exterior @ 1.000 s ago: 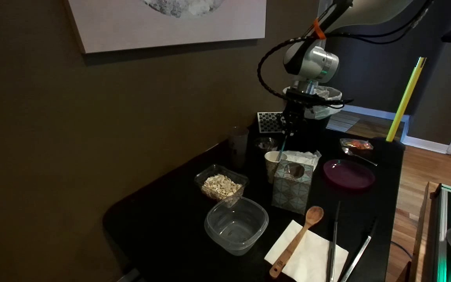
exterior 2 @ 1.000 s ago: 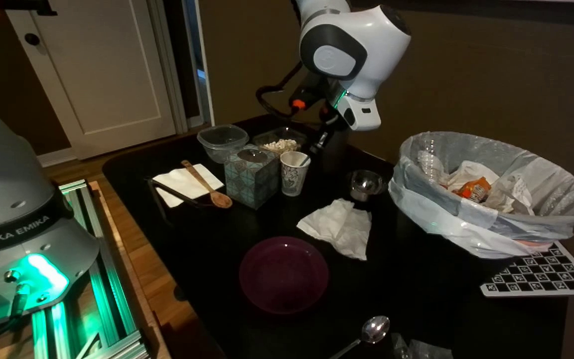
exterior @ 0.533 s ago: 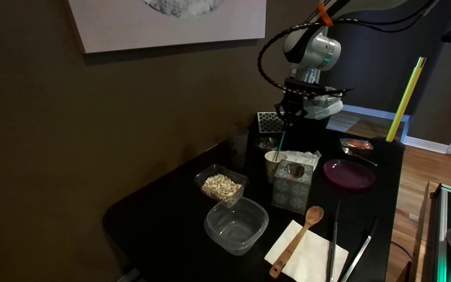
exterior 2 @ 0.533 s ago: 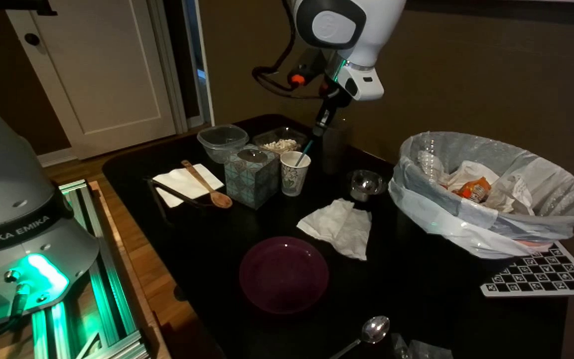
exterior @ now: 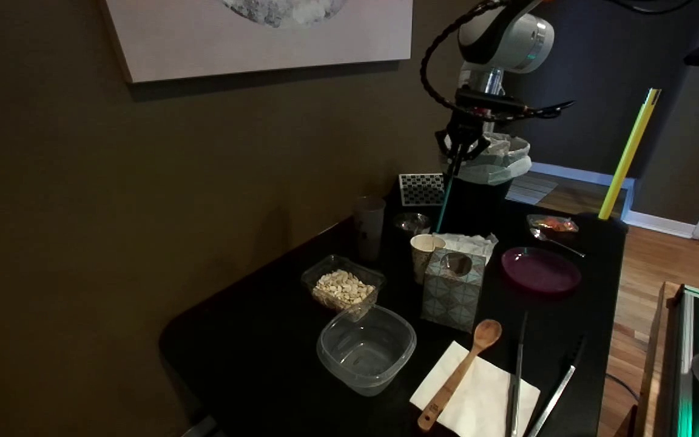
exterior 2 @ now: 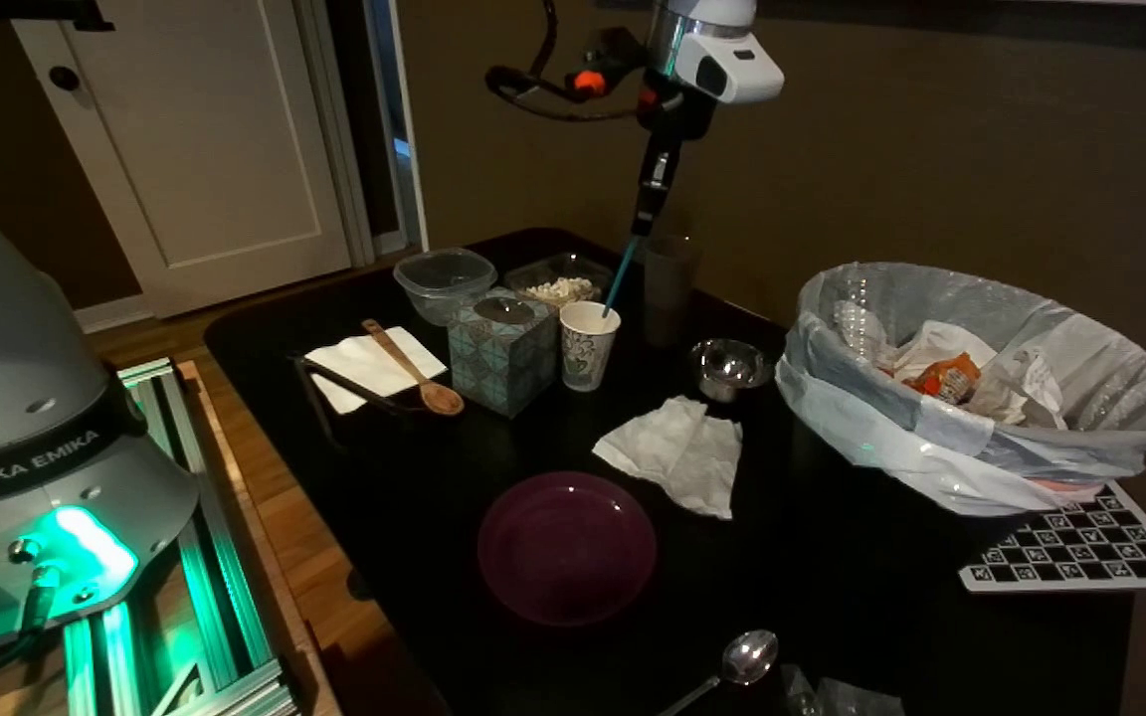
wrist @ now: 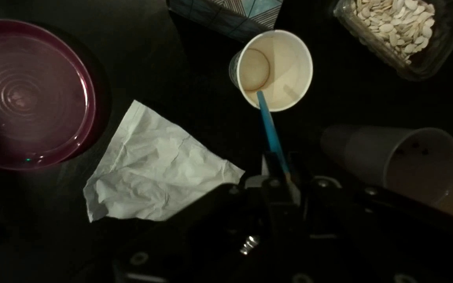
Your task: Pick up the blue pencil from the white paper cup and put it on the table
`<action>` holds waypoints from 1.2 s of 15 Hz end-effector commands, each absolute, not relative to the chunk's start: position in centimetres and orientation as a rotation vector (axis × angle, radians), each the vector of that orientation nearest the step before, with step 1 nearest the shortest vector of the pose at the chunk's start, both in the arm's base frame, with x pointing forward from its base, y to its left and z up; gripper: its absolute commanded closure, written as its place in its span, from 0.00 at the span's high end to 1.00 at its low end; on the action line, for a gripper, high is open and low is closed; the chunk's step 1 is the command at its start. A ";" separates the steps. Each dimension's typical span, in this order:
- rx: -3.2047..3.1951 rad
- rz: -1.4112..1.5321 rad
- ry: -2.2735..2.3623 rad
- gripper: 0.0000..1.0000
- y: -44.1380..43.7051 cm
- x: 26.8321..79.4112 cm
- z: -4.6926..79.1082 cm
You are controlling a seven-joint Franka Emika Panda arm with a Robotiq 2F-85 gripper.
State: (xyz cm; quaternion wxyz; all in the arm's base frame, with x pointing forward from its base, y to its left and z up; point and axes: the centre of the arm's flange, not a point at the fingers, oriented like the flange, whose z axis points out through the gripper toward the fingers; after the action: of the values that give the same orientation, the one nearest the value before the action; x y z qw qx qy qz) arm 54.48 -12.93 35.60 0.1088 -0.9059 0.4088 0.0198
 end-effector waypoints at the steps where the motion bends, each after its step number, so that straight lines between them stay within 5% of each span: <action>1: -2.724 -0.009 1.197 0.02 -12.7 51.4 38.3; 18: -2.762 -0.430 1.076 0.02 -11.9 46.4 28.3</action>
State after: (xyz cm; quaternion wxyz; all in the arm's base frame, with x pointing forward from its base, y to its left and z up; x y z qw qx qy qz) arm 47.07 -12.06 30.62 0.0632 -0.9206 0.3639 -0.1269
